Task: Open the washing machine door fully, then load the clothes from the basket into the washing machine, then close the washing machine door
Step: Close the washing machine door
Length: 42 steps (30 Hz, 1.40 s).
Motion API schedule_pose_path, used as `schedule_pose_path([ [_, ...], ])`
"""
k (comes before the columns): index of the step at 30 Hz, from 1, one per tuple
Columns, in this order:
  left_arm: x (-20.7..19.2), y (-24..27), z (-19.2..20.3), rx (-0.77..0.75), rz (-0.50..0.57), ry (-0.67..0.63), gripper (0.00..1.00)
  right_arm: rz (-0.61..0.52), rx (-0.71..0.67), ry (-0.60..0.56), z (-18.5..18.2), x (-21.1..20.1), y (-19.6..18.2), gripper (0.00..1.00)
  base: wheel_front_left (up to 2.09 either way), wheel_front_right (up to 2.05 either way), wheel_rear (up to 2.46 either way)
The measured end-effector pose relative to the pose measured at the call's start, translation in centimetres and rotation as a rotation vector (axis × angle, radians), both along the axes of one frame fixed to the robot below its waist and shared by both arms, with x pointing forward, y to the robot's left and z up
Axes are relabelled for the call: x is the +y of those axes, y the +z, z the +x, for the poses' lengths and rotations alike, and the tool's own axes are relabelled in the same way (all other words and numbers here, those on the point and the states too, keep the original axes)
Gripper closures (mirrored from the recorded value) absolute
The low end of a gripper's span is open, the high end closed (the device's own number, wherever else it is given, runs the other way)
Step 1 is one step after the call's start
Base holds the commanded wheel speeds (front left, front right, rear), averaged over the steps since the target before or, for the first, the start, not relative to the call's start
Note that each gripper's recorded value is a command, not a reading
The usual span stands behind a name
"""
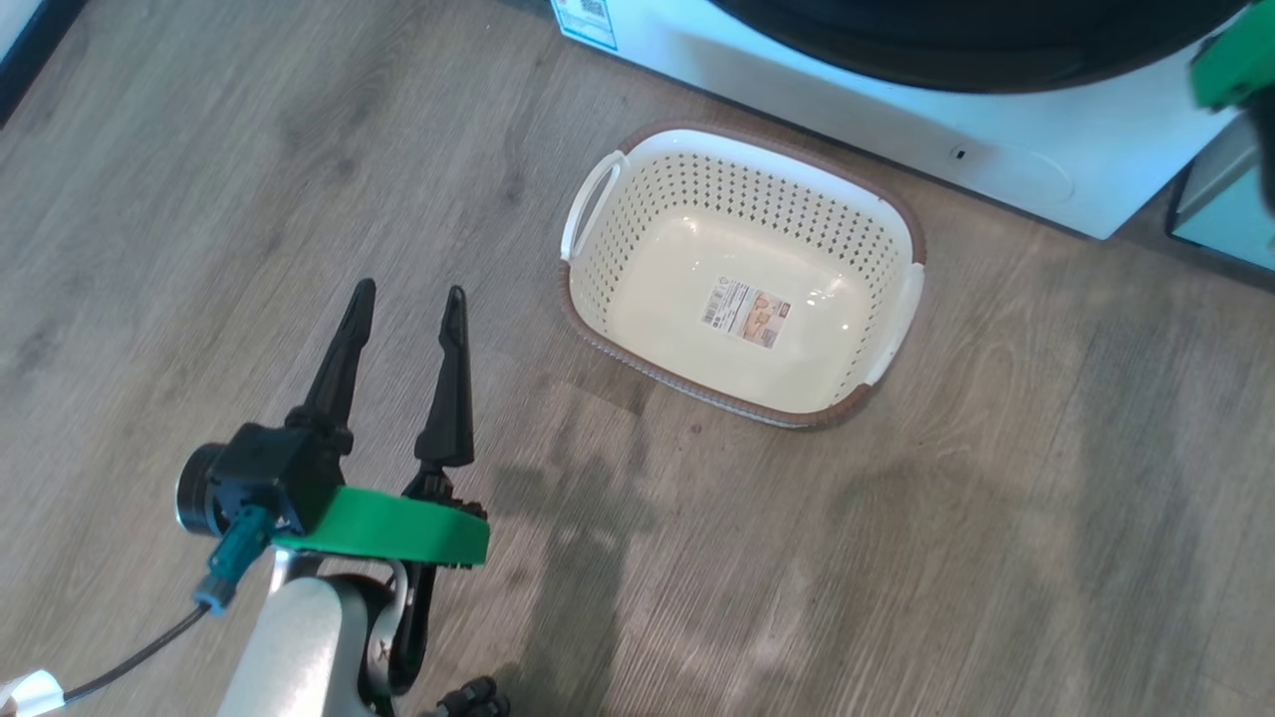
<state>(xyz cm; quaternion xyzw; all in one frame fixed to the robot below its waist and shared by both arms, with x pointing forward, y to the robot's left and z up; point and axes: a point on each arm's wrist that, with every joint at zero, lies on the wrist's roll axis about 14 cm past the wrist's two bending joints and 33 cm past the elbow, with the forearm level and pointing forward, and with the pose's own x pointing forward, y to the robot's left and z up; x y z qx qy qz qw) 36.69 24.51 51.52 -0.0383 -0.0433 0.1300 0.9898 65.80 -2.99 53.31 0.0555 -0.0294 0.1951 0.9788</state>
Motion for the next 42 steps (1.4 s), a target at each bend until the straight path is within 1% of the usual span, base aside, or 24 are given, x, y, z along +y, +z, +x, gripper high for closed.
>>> schedule_pose_path([
  [2,0.1,-0.1,0.0,0.005,0.001,0.006,0.00,-0.006,-0.002,-0.016,0.9,-0.5,0.3,1.00,0.00,0.00,0.00],
  [8,0.0,-0.6,0.1,0.019,-0.001,0.004,0.00,-0.019,0.011,-0.026,1.7,-0.8,-0.2,1.00,0.00,0.00,0.00],
  [13,-0.4,-0.6,0.5,0.016,-0.004,-0.008,0.00,-0.032,0.015,-0.027,1.6,-1.2,-0.5,1.00,0.00,0.00,0.00],
  [16,-0.6,-0.5,0.6,0.010,-0.007,-0.013,0.00,-0.041,0.009,-0.030,1.3,-1.5,-0.1,1.00,0.00,0.00,0.00],
  [21,-1.0,-0.1,0.7,-0.006,-0.005,-0.027,0.00,-0.017,-0.015,-0.028,-0.3,-1.6,1.0,1.00,0.00,0.00,0.00],
  [26,-1.4,0.6,1.0,-0.029,0.006,-0.043,0.00,0.001,0.025,-0.002,-3.9,-1.5,-1.2,1.00,0.00,0.00,0.00],
  [27,-1.5,0.6,1.1,-0.032,0.007,-0.049,0.00,0.005,0.028,-0.001,-4.7,-1.7,-1.5,0.84,0.00,0.00,0.00],
  [28,-1.7,0.7,1.2,-0.035,0.007,-0.059,0.00,0.005,0.030,0.000,-5.4,-1.9,-1.7,0.53,0.00,0.00,0.00],
  [29,-1.8,0.9,1.2,-0.041,0.006,-0.064,0.00,0.006,0.034,-0.003,-6.1,-2.3,-2.0,0.00,0.00,0.00,0.00],
  [36,-3.4,1.1,1.3,-0.058,-0.006,-0.129,0.00,0.048,0.037,-0.049,-11.4,-5.2,-2.5,0.00,0.00,0.00,0.00],
  [37,-3.4,1.1,1.3,-0.058,-0.006,-0.129,0.00,0.048,0.037,-0.049,-11.4,-5.2,-2.5,0.00,0.00,0.00,0.00],
  [38,-3.9,0.9,1.3,-0.050,-0.008,-0.149,0.00,0.062,0.029,-0.077,-12.8,-6.4,-2.4,0.00,0.00,0.00,0.00],
  [42,-4.7,1.1,1.8,-0.058,0.001,-0.186,0.00,0.089,0.012,-0.132,-15.9,-8.6,-2.1,0.00,0.00,0.00,0.00],
])
